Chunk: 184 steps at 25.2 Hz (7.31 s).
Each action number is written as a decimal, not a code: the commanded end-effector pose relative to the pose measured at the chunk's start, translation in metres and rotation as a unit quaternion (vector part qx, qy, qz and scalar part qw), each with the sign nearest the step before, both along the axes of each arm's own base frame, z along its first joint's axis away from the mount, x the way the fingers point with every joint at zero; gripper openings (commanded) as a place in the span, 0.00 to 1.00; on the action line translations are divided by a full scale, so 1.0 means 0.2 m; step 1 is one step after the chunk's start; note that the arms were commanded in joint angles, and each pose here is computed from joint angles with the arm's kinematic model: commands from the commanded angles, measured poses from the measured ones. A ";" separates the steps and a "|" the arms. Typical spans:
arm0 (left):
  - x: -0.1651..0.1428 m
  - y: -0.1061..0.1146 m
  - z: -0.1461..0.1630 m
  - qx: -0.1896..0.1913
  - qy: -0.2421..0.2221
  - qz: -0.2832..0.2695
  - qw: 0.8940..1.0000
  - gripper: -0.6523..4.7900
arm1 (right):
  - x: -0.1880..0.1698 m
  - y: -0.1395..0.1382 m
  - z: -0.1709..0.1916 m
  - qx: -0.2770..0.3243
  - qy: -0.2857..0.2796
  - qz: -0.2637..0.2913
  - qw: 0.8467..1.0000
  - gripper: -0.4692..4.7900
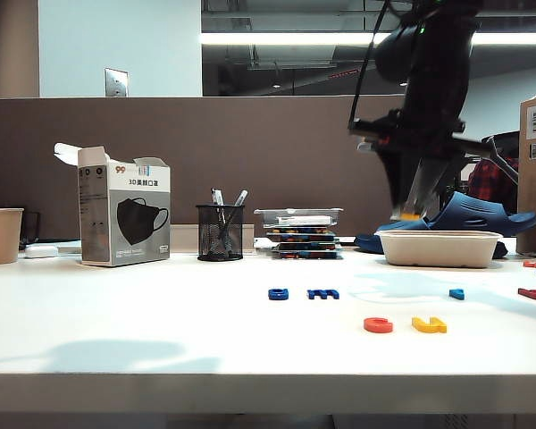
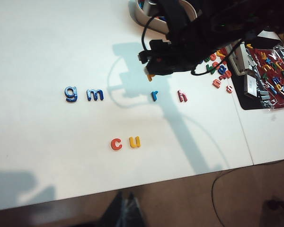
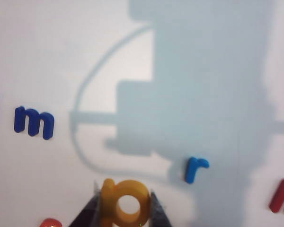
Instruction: Select the appropriate letters from the row of letter magnets placed on the table to arrange into the word "cup".
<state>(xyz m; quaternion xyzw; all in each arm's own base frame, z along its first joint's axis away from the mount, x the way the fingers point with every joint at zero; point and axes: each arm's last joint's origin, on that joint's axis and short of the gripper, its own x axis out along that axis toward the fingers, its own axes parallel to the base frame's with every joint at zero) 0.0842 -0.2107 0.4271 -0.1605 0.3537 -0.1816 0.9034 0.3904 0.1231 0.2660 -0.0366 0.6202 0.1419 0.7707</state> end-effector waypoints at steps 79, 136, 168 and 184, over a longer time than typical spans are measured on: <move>0.00 0.00 0.01 -0.001 -0.004 0.001 1.000 0.11 | -0.54 -0.17 -0.47 0.007 0.059 -0.077 0.995 0.49; 0.33 0.20 0.20 0.120 -0.179 0.014 0.976 0.11 | -1.11 -0.60 0.30 0.035 -0.370 -0.221 0.902 0.08; -0.32 1.06 -0.35 0.135 -0.301 0.165 0.929 0.11 | -1.58 -0.60 -0.26 0.121 -0.551 -0.211 0.798 0.08; -0.11 0.98 -0.87 0.062 -0.416 0.110 0.901 0.11 | -1.52 -0.60 -0.43 0.093 -0.546 -0.192 0.810 0.08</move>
